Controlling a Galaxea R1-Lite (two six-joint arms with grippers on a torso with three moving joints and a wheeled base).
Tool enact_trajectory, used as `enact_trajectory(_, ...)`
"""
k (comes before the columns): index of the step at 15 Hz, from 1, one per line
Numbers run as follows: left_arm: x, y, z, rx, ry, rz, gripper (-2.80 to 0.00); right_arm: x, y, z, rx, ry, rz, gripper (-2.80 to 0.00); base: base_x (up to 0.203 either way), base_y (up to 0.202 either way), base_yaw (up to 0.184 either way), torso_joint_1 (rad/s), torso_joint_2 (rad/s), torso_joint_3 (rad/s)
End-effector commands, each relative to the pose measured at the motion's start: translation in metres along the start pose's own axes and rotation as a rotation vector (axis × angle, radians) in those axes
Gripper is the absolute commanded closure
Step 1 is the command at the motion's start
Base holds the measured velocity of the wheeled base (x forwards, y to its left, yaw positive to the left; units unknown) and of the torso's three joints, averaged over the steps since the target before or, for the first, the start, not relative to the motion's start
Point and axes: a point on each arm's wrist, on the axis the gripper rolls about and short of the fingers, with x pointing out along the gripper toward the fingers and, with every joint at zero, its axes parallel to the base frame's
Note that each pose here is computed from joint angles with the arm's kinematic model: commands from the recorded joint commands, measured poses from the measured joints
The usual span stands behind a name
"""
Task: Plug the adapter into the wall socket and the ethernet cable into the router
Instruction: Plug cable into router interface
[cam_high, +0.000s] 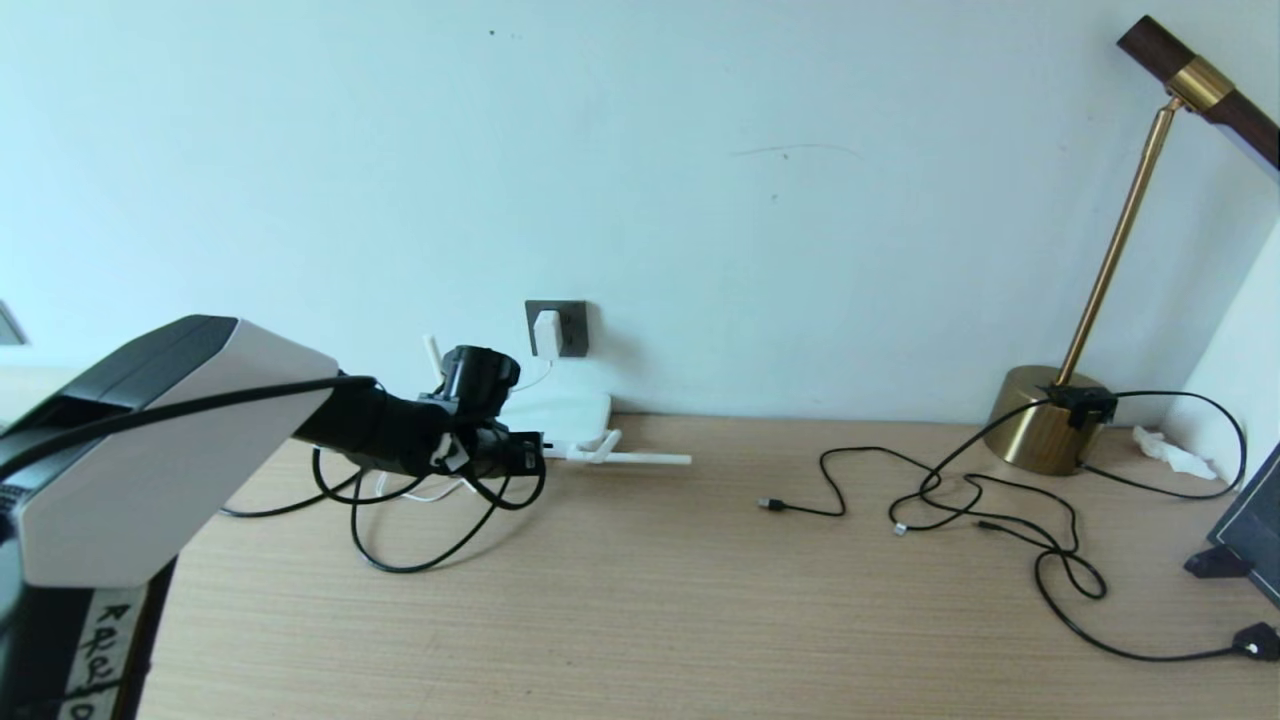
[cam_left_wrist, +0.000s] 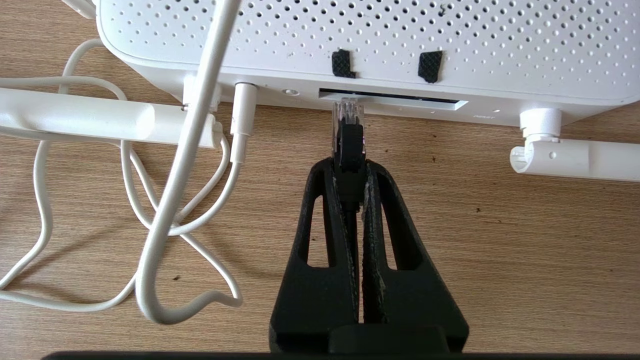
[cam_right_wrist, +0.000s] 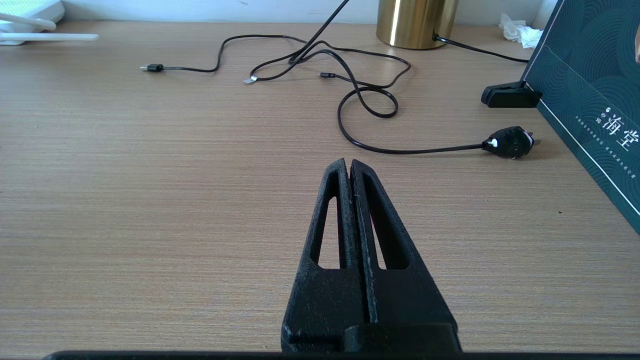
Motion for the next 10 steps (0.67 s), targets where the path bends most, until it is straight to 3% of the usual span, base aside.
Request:
enact_trajectory(1,0.0009,0.0,-0.0003,-0.001,0.0,0.001,0.0,0.0,0.0,-0.0002,0.0,0.001,0.0,0.0,0.0,0.0,0.0,0.0,0.0,0.0)
enact_trajectory(10,0.002,-0.0003,0.0004,-0.001,0.0,0.003,0.0,0.0001,0.0,-0.0001,0.0,0.002,0.0,0.0,0.0,0.0,0.0,0.0,0.0,0.0)
